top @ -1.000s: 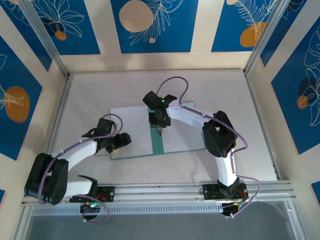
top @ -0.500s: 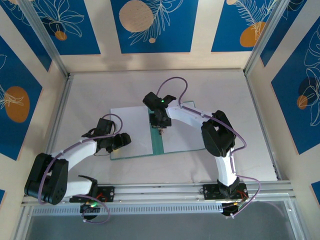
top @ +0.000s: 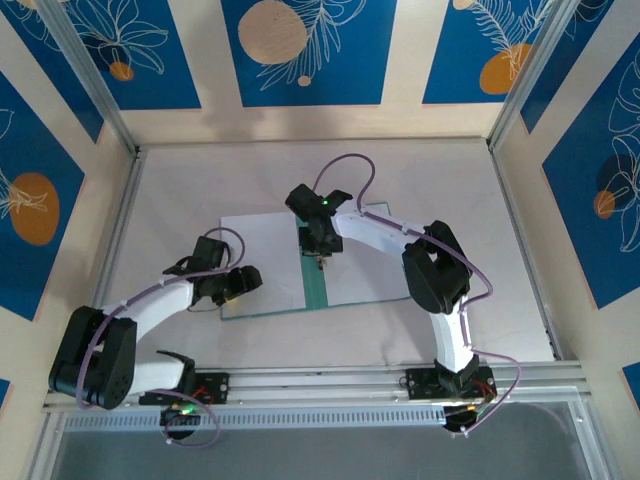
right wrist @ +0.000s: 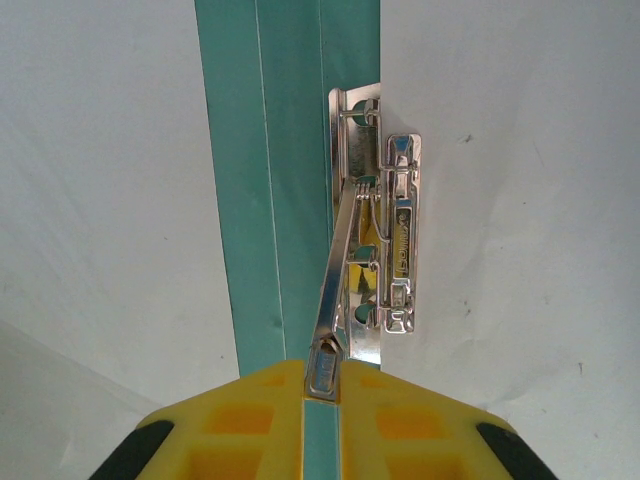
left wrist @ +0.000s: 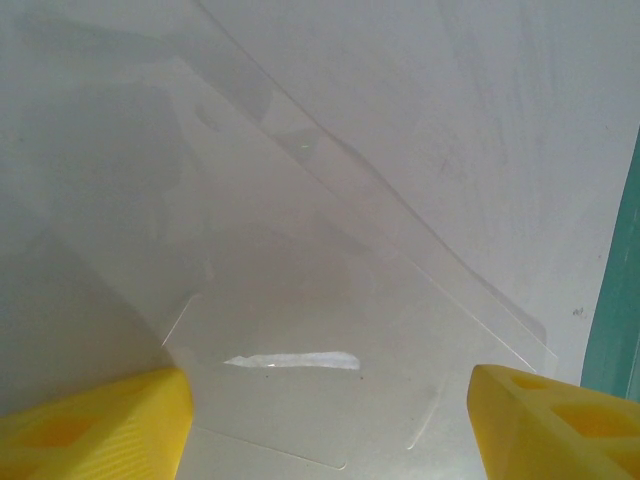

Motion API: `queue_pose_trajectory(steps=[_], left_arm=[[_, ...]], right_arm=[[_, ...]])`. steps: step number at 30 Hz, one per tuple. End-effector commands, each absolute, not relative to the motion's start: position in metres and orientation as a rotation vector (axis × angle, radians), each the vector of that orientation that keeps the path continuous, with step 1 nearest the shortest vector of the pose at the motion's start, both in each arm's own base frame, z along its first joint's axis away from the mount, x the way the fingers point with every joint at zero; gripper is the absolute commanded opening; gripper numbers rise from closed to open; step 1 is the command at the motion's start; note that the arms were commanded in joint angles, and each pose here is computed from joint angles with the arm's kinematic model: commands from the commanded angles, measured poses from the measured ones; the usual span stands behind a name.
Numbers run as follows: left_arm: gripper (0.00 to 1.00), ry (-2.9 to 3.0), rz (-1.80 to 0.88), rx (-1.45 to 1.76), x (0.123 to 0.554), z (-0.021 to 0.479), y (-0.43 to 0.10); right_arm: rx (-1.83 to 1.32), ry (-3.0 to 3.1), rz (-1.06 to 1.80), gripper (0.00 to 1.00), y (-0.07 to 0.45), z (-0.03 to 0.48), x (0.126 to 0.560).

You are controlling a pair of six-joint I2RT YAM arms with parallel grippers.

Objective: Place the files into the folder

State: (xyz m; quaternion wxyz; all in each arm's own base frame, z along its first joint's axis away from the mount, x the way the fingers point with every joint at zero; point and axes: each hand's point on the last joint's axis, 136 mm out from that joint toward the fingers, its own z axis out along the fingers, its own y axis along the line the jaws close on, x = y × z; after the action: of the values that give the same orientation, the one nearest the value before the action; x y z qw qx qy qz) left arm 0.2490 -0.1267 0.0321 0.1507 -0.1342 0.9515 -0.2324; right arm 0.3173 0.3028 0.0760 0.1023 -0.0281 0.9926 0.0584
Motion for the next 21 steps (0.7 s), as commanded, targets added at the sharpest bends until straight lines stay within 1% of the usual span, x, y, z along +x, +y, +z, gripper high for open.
queue_pose_trajectory(steps=[1,9,21], left_arm=[[0.74,2.779,-0.648,-0.399,0.239,0.020,-0.121],[0.74,2.784,-0.647,-0.402,0.238,0.019,-0.120],[0.74,2.793,-0.643,-0.407,0.235,0.016,-0.119]], right_arm=[[-0.091,2.939,0.133,0.16,0.298,0.074,0.318],[-0.108,2.939,0.082,0.12,0.290,0.072,0.317],[-0.113,2.951,0.013,0.12,0.276,0.064,0.313]])
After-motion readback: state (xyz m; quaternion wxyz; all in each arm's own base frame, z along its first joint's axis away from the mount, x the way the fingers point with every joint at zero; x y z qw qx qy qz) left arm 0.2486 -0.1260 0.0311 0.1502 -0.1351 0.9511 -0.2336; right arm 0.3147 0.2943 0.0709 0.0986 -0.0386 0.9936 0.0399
